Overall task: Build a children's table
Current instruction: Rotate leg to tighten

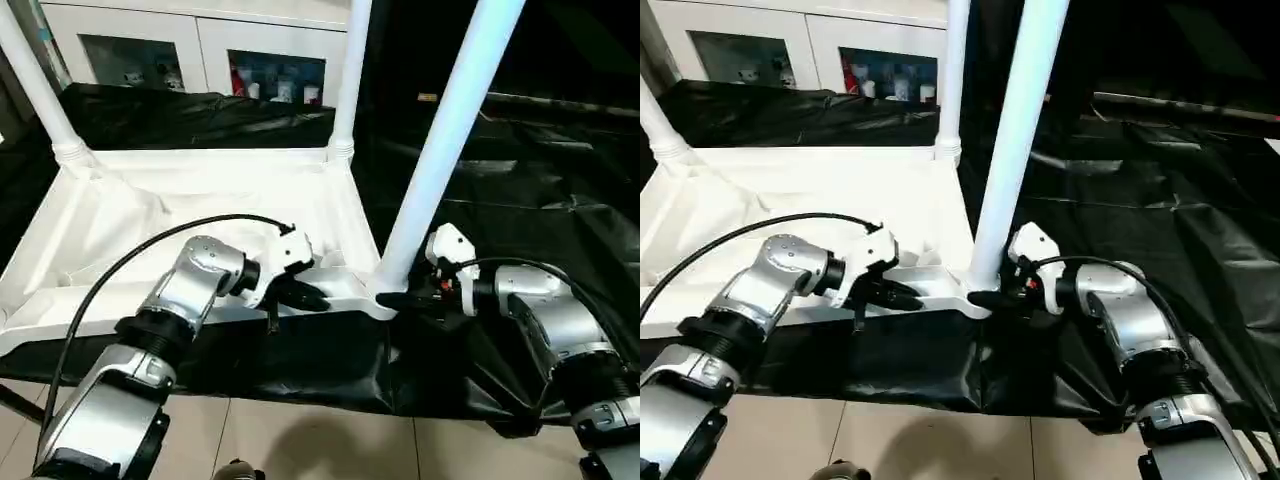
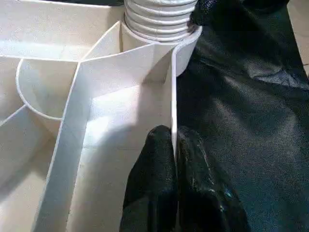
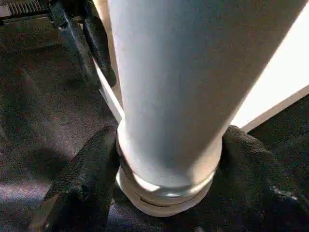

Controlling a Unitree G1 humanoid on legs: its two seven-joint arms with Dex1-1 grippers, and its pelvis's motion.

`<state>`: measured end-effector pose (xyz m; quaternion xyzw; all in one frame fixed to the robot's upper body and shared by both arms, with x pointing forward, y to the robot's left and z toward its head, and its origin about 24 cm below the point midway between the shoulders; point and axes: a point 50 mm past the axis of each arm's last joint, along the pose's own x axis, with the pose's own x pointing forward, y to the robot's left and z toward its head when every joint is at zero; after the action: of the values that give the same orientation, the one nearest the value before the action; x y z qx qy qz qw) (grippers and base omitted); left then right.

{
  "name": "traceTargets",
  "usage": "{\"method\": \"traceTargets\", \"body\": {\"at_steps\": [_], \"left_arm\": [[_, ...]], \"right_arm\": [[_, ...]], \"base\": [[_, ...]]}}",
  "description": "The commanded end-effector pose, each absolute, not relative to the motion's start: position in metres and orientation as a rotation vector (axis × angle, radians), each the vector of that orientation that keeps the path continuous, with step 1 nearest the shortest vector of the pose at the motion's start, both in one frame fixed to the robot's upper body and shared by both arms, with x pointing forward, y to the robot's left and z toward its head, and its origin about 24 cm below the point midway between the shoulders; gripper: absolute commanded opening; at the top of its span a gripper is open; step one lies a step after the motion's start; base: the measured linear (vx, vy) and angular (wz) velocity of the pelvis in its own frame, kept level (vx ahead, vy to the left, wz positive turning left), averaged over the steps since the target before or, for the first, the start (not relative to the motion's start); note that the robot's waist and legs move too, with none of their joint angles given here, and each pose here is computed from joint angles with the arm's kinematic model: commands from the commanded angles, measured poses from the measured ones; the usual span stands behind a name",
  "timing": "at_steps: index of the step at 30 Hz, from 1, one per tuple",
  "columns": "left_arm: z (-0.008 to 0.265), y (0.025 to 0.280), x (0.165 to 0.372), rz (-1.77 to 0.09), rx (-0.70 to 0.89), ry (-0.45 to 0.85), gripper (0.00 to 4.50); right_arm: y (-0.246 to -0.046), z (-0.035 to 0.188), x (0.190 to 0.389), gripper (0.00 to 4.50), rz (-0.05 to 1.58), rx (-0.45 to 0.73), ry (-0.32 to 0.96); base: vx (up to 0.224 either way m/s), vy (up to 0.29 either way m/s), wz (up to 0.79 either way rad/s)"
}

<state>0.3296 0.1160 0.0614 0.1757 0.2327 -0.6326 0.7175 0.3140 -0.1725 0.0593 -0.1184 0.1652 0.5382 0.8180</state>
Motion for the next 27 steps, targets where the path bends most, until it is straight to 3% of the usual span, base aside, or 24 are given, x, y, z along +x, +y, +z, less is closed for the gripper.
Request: {"method": "traceTargets", "body": {"at_steps": [1, 5, 9, 15, 18, 21, 22, 26, 27], "left_arm": [[0.066, 0.105, 0.325, -1.482, 0.329, 0.458, 0.0], [0.065, 0.102, 0.328, -1.434, 0.329, 0.453, 0.0], [0.061, 0.09, 0.348, -1.14, 0.311, 0.43, 0.0], [0.058, 0.061, 0.354, -0.978, 0.25, 0.438, 0.0], [0.058, 0.041, 0.352, -0.98, 0.269, 0.42, 0.0], [0.057, 0.036, 0.351, -0.985, 0.295, 0.418, 0.0], [0.056, 0.036, 0.351, -0.988, 0.298, 0.42, 0.0], [0.053, 0.048, 0.351, -1.011, 0.301, 0.441, 0.0], [0.05, 0.055, 0.35, -1.016, 0.3, 0.458, 0.0]], "right_arm": [[-0.175, 0.054, 0.312, 2.74, 1.133, -0.226, 0.368], [-0.176, 0.05, 0.316, 2.74, 1.031, -0.172, 0.337], [-0.173, 0.034, 0.326, 2.73, 0.684, -0.049, 0.345], [-0.155, 0.013, 0.33, 2.73, 0.39, 0.033, 0.401], [-0.133, 0.012, 0.332, 2.73, 0.396, 0.039, 0.405], [-0.125, 0.014, 0.332, 2.73, 0.42, 0.02, 0.388], [-0.124, 0.015, 0.332, 3.28, 0.429, 0.018, 0.378], [-0.134, 0.033, 0.331, 3.54, 0.524, -0.017, 0.29], [-0.142, 0.04, 0.332, 3.83, 0.545, -0.029, 0.277]], "base": [[0.0, 0.0, 0.0], [0.0, 0.0, 0.0], [0.0, 0.0, 0.0], [0.0, 0.0, 0.0], [0.0, 0.0, 0.0], [0.0, 0.0, 0.0], [0.0, 0.0, 0.0], [0.0, 0.0, 0.0], [0.0, 0.0, 0.0]]}}
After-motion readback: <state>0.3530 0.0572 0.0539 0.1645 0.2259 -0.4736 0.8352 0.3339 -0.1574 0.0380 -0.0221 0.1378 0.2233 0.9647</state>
